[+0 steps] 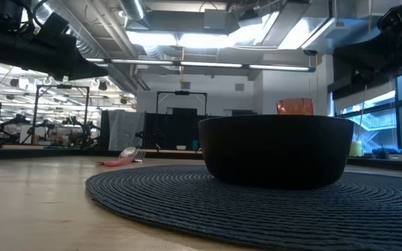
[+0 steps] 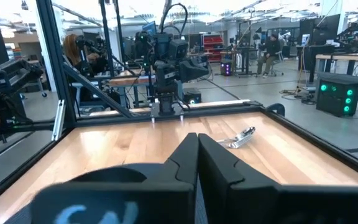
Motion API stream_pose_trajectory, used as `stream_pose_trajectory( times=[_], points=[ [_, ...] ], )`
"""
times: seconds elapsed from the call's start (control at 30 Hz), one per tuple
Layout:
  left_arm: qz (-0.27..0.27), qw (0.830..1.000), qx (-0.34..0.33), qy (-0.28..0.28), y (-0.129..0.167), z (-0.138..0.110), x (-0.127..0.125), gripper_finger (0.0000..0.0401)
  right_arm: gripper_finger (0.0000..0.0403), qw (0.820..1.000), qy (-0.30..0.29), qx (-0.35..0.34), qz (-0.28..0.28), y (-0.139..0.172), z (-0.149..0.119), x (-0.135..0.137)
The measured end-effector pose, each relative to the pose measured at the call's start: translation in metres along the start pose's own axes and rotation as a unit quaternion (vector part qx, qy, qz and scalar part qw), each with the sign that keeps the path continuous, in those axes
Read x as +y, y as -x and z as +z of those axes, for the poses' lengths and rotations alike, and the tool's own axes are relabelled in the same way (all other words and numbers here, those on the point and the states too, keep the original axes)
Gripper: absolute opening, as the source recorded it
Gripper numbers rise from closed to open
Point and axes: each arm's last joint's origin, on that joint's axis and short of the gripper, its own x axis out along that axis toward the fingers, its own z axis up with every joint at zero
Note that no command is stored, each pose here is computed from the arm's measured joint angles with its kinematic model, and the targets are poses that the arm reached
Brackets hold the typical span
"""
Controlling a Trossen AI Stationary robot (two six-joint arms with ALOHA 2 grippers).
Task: Pick & Place Utensil
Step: Put the red cup on the blue mat to the top right of the black bowl
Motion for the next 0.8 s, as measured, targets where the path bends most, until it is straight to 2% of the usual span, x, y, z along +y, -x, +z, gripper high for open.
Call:
stream_pose_trajectory(
  times=[0.3,0.4,0.63,0.8],
  points=[
    [0.000,1.000,0.003,-0.002,0.000,-0.001,0.000,0.0006,0.0016,0.996,-0.022,-0.086,0.007,0.001,0.017,0.001],
    [0.000,1.000,0.003,-0.001,0.000,-0.001,0.000,0.0004,0.0018,0.993,-0.044,-0.109,-0.014,0.000,0.022,0.000],
    [0.000,1.000,0.003,0.000,0.000,-0.001,0.000,0.0004,0.0019,0.996,-0.041,-0.077,-0.017,-0.008,0.052,0.003],
    [0.000,1.000,0.006,-0.002,0.000,-0.001,0.000,0.0004,0.0019,0.998,-0.023,0.010,-0.061,-0.026,0.083,0.007]
  ],
)
